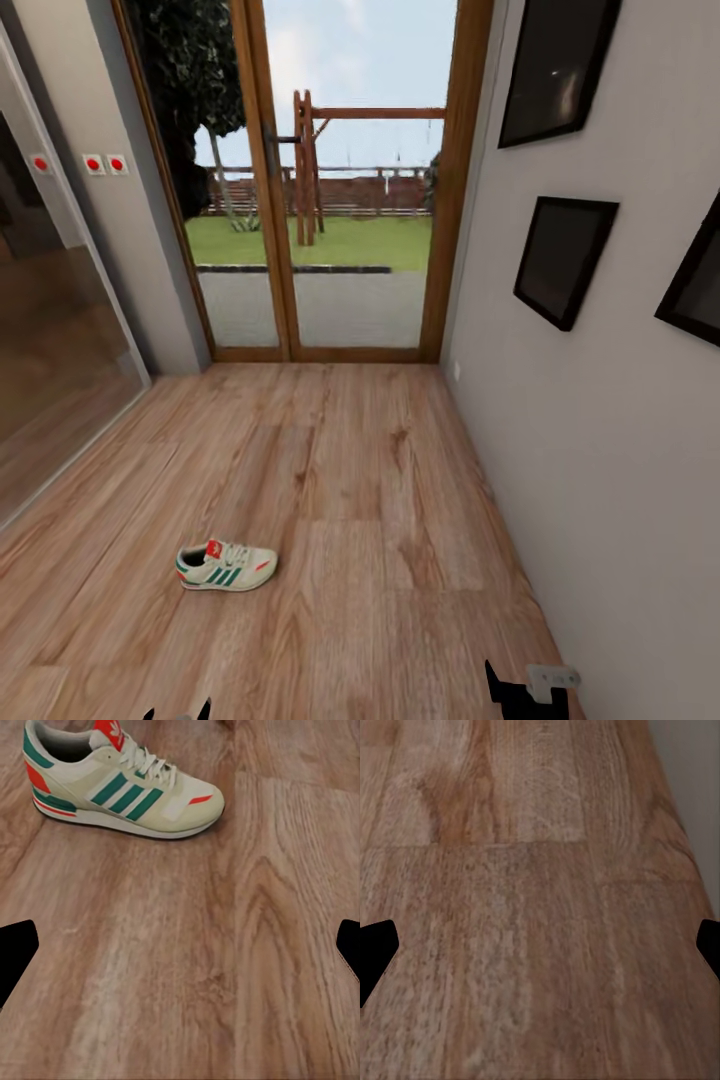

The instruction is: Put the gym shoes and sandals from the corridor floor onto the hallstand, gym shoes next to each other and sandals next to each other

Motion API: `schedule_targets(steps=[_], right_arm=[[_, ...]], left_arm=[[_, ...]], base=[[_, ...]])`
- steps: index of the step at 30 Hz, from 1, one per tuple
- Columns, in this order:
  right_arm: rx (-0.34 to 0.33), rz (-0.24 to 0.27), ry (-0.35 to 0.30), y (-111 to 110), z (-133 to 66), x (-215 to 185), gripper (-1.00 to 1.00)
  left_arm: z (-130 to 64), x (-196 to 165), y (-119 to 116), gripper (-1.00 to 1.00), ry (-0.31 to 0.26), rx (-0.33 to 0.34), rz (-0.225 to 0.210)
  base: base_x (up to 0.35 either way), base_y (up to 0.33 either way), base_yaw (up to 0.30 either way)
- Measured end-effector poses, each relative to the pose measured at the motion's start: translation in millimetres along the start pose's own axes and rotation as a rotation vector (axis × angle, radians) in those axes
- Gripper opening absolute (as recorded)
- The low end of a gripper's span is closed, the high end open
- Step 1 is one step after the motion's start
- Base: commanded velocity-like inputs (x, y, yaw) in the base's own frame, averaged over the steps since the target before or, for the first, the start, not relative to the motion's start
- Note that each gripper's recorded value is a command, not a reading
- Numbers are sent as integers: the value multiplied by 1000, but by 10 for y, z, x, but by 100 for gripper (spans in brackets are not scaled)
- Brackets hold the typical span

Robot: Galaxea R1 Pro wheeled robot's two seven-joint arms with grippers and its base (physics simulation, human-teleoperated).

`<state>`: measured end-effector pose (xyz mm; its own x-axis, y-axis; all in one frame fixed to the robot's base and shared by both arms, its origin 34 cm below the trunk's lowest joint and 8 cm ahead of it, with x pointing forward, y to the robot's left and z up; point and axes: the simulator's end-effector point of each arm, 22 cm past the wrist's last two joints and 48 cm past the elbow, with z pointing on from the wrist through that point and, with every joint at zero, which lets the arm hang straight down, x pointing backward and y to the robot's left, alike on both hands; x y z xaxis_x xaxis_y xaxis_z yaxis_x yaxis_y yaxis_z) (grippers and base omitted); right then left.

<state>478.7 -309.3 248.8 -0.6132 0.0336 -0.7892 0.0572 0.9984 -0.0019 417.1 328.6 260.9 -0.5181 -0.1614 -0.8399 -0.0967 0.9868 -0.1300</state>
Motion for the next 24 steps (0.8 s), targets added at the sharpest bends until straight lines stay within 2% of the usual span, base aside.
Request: schedule_targets(steps=[12, 17, 20, 21, 22, 24], right_arm=[[-6, -7, -10, 11, 19, -45, 100], [-12, -18, -67, 20, 101, -301, 100], [-17, -28, -140, 28, 193, -654, 100], [-25, -46, -192, 50, 295, -1040, 100], [-27, -53, -223, 56, 328, -1252, 100], [-31, -74, -231, 75, 419, -1700, 100]], left_arm=[[52, -55, -34, 100, -7, 4, 3], [146, -175, -40, 100, -22, 4, 8], [310, -400, -94, 100, -56, 15, 10], [529, -654, -178, 100, -72, 32, 9], [645, -813, -219, 100, -86, 39, 6], [946, -1136, -346, 100, -69, 64, -9]], base=[[46, 0, 0], [3, 0, 0], [1, 0, 0], [0, 0, 0], [0, 0, 0], [0, 0, 0]])
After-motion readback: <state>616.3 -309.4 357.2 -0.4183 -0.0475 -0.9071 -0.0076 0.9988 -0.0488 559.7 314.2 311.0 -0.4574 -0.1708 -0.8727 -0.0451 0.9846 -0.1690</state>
